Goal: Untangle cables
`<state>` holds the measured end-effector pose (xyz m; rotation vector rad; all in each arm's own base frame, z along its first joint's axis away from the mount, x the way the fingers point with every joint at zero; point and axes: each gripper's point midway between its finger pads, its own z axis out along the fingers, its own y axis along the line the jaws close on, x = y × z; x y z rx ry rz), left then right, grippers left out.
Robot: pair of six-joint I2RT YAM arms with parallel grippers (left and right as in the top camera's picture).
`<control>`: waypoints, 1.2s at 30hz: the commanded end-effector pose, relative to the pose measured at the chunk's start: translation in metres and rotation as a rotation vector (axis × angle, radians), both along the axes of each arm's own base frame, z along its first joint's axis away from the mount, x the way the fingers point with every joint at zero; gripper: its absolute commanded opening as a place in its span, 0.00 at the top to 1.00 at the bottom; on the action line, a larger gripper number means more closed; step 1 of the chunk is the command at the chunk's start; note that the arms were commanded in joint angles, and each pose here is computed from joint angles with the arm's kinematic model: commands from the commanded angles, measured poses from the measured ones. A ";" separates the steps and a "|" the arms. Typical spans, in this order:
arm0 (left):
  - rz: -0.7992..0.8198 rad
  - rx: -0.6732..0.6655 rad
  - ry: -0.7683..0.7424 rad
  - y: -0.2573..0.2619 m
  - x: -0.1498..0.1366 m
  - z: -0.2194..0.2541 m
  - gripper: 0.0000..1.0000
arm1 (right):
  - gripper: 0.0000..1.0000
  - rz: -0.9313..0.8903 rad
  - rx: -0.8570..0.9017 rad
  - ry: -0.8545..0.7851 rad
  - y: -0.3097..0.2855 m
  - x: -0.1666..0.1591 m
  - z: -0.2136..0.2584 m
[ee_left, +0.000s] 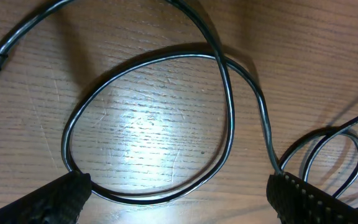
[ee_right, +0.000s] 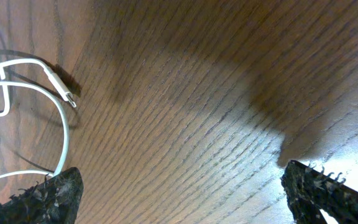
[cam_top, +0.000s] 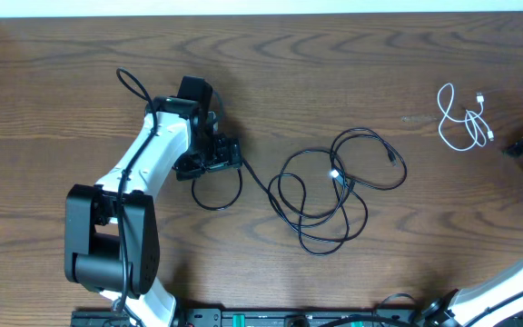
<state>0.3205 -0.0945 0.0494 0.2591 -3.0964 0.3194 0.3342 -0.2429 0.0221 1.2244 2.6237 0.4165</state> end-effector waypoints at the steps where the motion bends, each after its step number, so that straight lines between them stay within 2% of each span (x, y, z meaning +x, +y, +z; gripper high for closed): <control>1: -0.013 -0.004 -0.002 0.000 -0.001 0.002 0.05 | 0.01 -0.006 0.003 0.014 0.001 -0.002 -0.004; 33: -0.013 -0.004 -0.002 0.000 -0.001 0.002 0.05 | 0.01 -0.006 0.003 0.013 0.001 -0.002 -0.004; 36: -0.013 -0.004 -0.002 0.000 -0.001 0.002 0.05 | 0.01 -0.007 -0.040 -0.036 -0.009 0.010 -0.001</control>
